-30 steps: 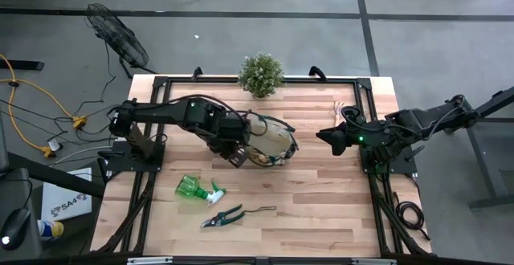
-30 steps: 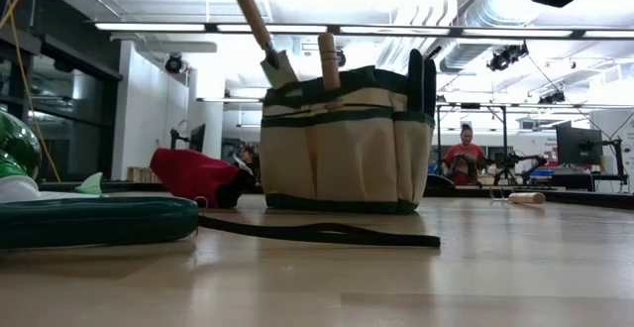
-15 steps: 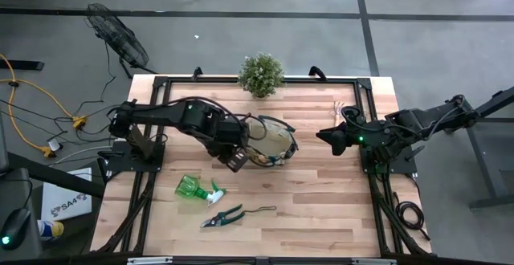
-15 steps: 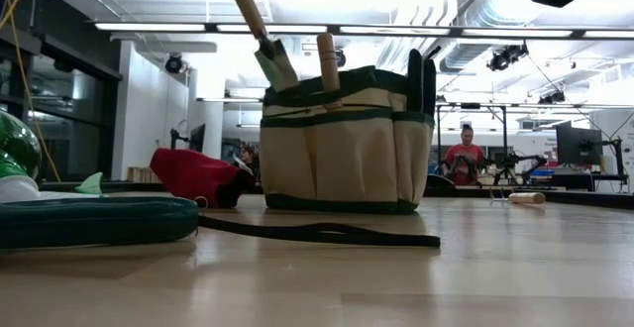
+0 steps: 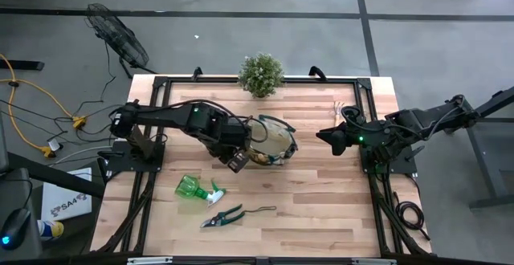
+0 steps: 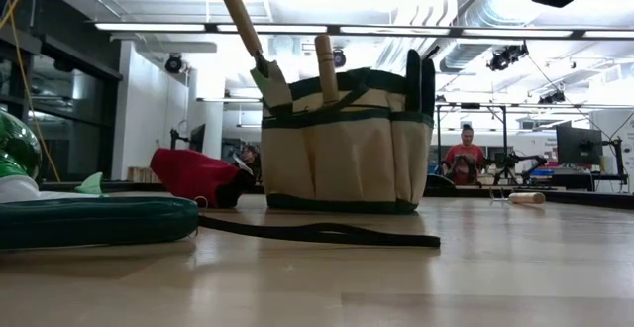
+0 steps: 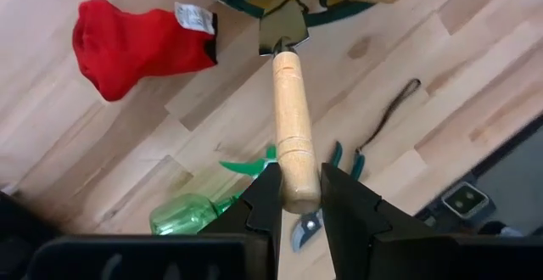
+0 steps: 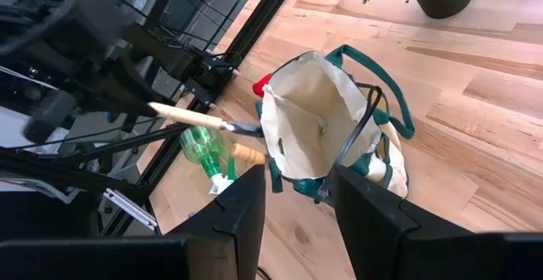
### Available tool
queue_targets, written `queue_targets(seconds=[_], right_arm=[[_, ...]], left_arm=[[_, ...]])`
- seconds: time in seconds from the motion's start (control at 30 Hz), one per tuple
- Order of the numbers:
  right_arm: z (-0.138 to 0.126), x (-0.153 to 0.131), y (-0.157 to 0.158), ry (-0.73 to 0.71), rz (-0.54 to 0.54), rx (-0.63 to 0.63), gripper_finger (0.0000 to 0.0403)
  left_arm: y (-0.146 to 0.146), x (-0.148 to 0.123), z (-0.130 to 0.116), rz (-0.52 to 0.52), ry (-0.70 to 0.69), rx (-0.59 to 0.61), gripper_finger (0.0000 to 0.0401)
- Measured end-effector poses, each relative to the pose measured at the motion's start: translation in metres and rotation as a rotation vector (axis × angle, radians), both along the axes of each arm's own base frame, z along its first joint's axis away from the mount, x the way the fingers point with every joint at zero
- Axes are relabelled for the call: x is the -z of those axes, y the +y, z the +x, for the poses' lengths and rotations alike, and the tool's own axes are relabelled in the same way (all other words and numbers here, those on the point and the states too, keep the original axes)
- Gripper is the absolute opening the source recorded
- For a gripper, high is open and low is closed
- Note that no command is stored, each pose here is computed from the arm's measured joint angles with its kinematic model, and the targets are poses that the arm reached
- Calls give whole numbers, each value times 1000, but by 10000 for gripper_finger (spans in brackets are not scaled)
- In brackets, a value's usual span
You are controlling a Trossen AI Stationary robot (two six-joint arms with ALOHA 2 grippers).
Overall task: Pick & Place Garden tools in Gardening bag
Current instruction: Put the trowel into the gardening bag
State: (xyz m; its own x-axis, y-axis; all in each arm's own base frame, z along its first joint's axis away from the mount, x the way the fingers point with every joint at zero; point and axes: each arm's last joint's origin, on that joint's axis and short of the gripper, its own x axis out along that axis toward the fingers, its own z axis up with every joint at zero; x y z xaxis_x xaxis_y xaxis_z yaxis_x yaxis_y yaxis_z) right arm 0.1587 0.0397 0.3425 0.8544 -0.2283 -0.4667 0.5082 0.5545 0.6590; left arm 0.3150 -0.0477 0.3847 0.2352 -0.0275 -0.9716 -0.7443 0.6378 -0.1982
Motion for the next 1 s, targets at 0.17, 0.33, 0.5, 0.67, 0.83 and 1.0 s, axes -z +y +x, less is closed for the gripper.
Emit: queue_targets(seconds=[0.17, 0.33, 0.5, 0.67, 0.83, 1.0], right_arm=[[0, 0, 0, -1, 0, 0, 129], [0, -1, 0, -7, 2, 0, 129], [0, -1, 0, -7, 2, 0, 129], [0, -1, 0, -7, 2, 0, 129], [0, -1, 0, -7, 3, 0, 129], [0, -1, 0, -7, 2, 0, 129]], left_arm=[[7, 8, 8, 9, 20, -2, 58], [12, 13, 15, 15, 27, -6, 58], [18, 14, 18, 33, 7, -13, 58], [24, 15, 20, 53, 9, -12, 58], [34, 15, 21, 63, 7, -32, 58], [39, 15, 21, 77, 6, -29, 67]])
